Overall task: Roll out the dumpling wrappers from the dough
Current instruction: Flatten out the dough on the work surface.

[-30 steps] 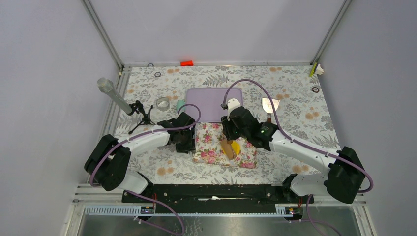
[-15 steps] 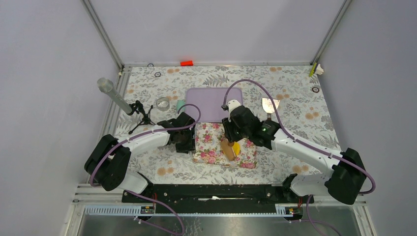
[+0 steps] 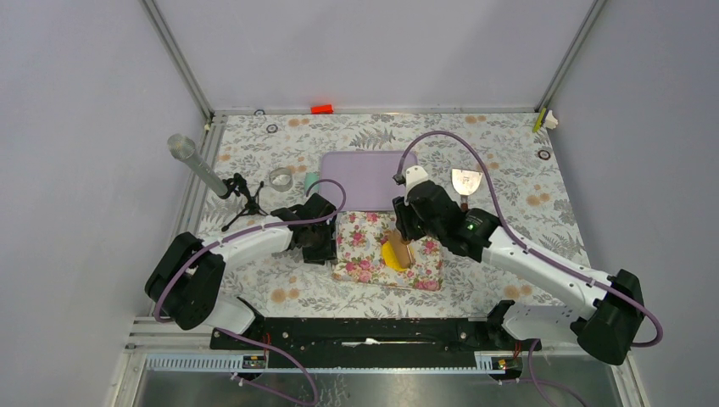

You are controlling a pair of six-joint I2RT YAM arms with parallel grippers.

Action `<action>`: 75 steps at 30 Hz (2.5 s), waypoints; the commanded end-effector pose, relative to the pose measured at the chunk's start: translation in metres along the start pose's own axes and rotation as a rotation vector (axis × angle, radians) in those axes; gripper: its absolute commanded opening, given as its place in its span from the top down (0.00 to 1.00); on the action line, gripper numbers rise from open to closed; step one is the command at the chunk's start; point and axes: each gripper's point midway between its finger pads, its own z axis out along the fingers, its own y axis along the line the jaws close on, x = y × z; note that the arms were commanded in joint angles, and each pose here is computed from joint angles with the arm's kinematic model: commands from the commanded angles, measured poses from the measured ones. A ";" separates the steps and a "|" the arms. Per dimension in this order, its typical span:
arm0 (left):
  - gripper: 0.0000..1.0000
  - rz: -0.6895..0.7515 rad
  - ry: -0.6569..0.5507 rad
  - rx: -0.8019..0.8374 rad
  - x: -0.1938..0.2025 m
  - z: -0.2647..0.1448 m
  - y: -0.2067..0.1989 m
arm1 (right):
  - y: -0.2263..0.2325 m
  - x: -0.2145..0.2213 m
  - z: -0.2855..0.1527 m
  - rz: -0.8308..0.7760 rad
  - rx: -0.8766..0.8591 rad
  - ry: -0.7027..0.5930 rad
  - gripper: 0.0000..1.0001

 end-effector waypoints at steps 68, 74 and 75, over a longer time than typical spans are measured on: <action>0.01 -0.065 -0.167 1.045 -0.052 -0.174 -0.115 | 0.001 -0.128 -0.092 0.748 -0.671 -0.705 1.00; 0.01 -0.083 -0.160 1.104 -0.057 -0.177 -0.122 | 0.006 -0.128 -0.087 0.794 -0.739 -0.699 1.00; 0.01 -0.086 -0.162 1.120 -0.058 -0.179 -0.124 | 0.005 -0.127 -0.086 0.800 -0.738 -0.699 1.00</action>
